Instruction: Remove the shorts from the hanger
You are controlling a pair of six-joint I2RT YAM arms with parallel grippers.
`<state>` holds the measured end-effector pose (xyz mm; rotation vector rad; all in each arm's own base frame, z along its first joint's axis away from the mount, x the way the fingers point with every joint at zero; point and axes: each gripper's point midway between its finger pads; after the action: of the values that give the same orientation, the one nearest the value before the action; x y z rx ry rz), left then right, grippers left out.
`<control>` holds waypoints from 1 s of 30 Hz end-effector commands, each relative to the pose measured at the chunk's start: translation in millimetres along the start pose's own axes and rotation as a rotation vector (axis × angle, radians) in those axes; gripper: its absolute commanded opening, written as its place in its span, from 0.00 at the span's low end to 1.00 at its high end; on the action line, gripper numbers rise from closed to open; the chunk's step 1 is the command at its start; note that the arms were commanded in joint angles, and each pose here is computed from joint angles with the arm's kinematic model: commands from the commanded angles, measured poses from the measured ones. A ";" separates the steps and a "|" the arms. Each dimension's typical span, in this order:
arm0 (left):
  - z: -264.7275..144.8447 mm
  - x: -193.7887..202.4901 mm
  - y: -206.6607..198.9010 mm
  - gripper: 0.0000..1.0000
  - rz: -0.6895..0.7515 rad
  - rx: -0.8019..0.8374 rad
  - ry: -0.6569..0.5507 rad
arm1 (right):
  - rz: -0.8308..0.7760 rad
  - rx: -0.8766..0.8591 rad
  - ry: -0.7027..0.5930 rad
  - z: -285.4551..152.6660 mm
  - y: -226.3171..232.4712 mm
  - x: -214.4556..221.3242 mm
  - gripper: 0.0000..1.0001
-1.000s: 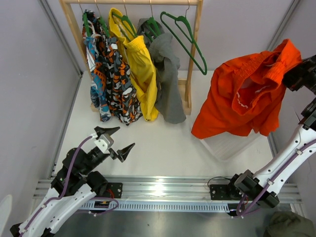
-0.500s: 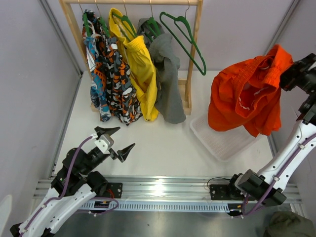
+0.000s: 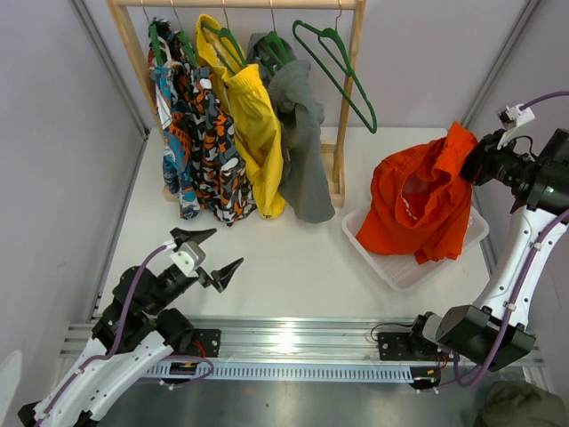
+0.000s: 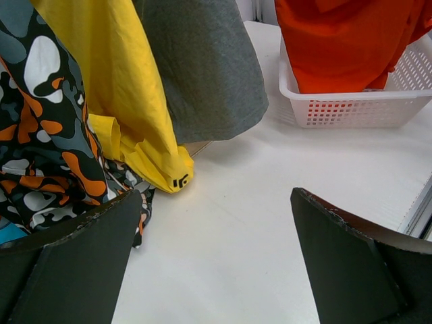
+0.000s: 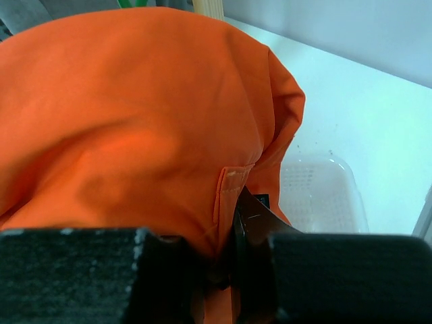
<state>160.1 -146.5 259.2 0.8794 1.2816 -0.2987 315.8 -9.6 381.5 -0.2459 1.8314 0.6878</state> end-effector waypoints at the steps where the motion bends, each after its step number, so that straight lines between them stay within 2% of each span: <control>1: 3.7 -4.6 -0.3 0.99 0.015 0.009 -0.021 | -0.111 0.006 -0.020 -7.8 11.5 -7.4 0.00; 22: 2.2 -6.6 0.6 0.99 0.014 0.004 -0.029 | -0.084 0.016 0.016 -3.4 0.9 11.6 0.00; 25: 2.5 -5.6 0.2 0.99 0.014 0.005 -0.026 | -0.076 0.016 0.036 1.3 -3.0 19.7 0.00; 30: 3.8 -5.1 0.4 0.99 0.014 0.005 -0.023 | -0.040 0.036 0.124 17.9 -16.8 58.2 0.00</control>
<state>160.3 -146.7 258.7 0.8803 1.2833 -0.2986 314.5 -7.0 337.0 -0.2804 1.9180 0.6464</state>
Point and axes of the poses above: each gripper's point midway between its finger pads, its own z axis out along the fingers, its own y axis along the line the jaws close on, x = y × z, and after that the axes turned 14 degrees about z, right-handed
